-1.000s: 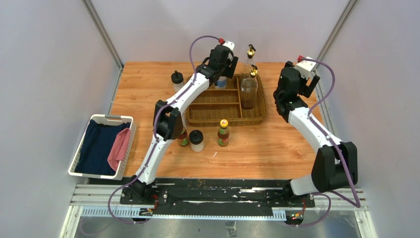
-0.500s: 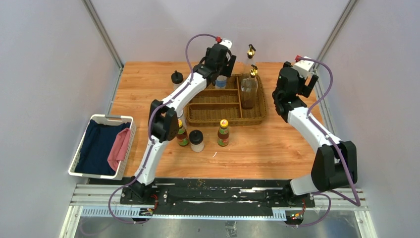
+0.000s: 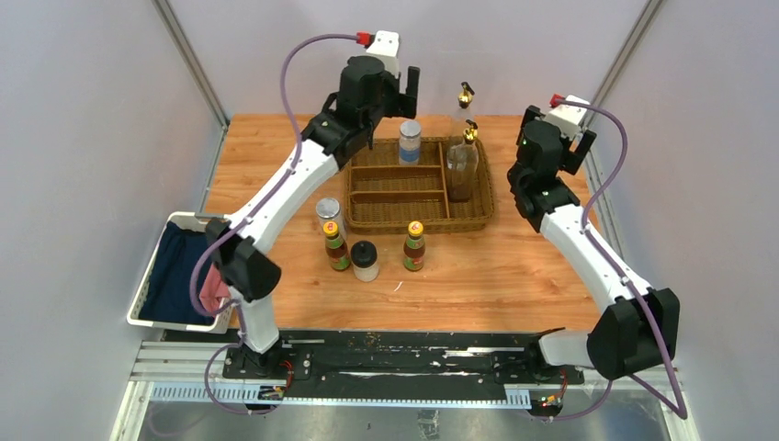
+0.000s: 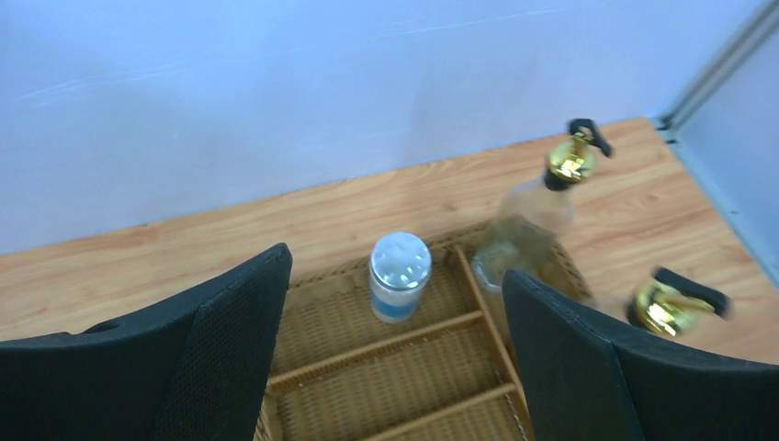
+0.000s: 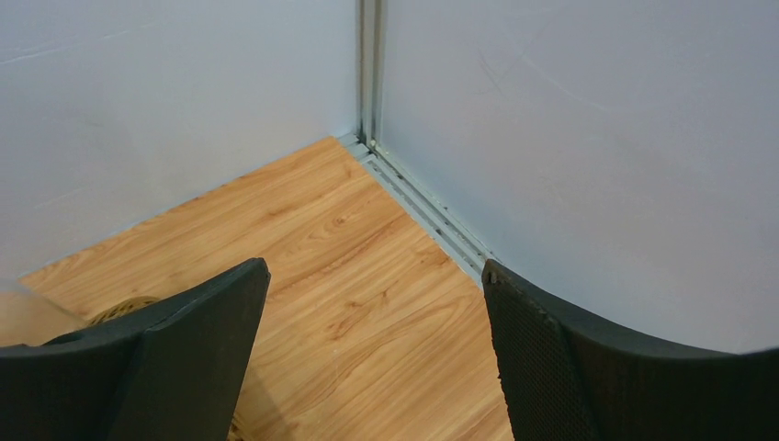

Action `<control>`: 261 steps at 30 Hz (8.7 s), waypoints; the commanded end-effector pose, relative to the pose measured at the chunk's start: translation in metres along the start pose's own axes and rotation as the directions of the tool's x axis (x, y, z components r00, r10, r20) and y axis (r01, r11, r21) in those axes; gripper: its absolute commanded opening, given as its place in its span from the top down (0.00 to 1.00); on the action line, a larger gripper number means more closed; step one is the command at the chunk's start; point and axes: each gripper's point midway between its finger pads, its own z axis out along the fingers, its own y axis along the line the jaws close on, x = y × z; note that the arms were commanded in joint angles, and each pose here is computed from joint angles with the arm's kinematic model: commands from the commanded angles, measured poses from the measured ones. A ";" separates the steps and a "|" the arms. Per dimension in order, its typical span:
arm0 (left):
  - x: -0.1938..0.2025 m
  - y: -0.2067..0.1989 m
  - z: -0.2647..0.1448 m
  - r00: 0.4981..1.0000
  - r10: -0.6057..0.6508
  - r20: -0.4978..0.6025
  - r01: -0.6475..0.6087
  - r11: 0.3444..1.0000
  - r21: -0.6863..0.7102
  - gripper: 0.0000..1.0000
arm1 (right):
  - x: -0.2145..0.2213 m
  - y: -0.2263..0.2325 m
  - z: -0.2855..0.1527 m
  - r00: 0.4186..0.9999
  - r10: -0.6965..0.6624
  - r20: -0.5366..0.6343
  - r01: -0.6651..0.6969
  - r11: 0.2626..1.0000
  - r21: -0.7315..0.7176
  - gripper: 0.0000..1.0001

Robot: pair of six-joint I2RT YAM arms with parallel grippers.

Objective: Organize the condiment bottles
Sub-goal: Pick up the bottle from the center of the board.

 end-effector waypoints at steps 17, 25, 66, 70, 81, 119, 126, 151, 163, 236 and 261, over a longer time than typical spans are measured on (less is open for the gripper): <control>-0.018 0.016 -0.153 0.989 -0.116 0.092 0.115 0.993 0.012 0.11 | -0.060 0.022 -0.089 0.999 -0.043 0.033 0.050 0.961 -0.273 0.12; 0.010 0.038 -0.177 0.996 -0.085 0.010 0.085 0.989 -0.125 0.11 | -0.069 0.023 -0.107 0.998 -0.053 0.039 0.063 0.945 -0.319 0.13; 0.166 0.080 -0.179 0.778 -0.180 -0.602 0.006 0.960 -0.278 0.20 | 0.018 0.078 -0.108 0.949 -0.301 -0.096 0.225 0.858 -0.462 0.10; 0.159 0.074 -0.183 0.788 -0.195 -0.583 0.049 0.965 -0.257 0.21 | 0.019 0.078 -0.109 0.948 -0.305 -0.094 0.229 0.854 -0.468 0.10; 0.124 0.039 -0.214 0.946 -0.087 -0.311 0.052 0.992 -0.118 0.21 | 0.020 0.072 -0.112 0.948 -0.303 -0.098 0.224 0.852 -0.472 0.10; 0.106 0.040 -0.263 0.996 -0.024 -0.088 -0.011 0.927 -0.376 0.22 | -0.006 0.055 -0.100 0.965 -0.245 -0.091 0.190 0.897 -0.400 0.10; 0.148 0.055 -0.272 0.989 -0.124 -0.085 0.083 0.921 -0.381 0.21 | -0.002 0.054 -0.101 0.964 -0.251 -0.093 0.193 0.893 -0.406 0.10; 0.215 0.060 -0.282 0.997 -0.033 0.072 0.053 0.954 -0.295 0.28 | 0.015 0.066 -0.102 0.960 -0.264 -0.098 0.194 0.874 -0.445 0.10; 0.223 0.054 -0.274 0.995 0.003 0.101 0.028 0.952 -0.304 0.28 | 0.018 0.066 -0.102 0.958 -0.269 -0.097 0.199 0.872 -0.447 0.10; 0.216 0.067 -0.245 0.786 -0.264 -0.559 0.137 0.956 -0.259 0.41 | 0.015 0.078 -0.103 0.963 -0.253 -0.088 0.183 0.860 -0.476 0.10; 0.236 0.071 -0.240 0.773 -0.251 -0.583 0.090 0.953 -0.290 0.43 | 0.021 0.078 -0.104 0.962 -0.257 -0.095 0.182 0.859 -0.479 0.10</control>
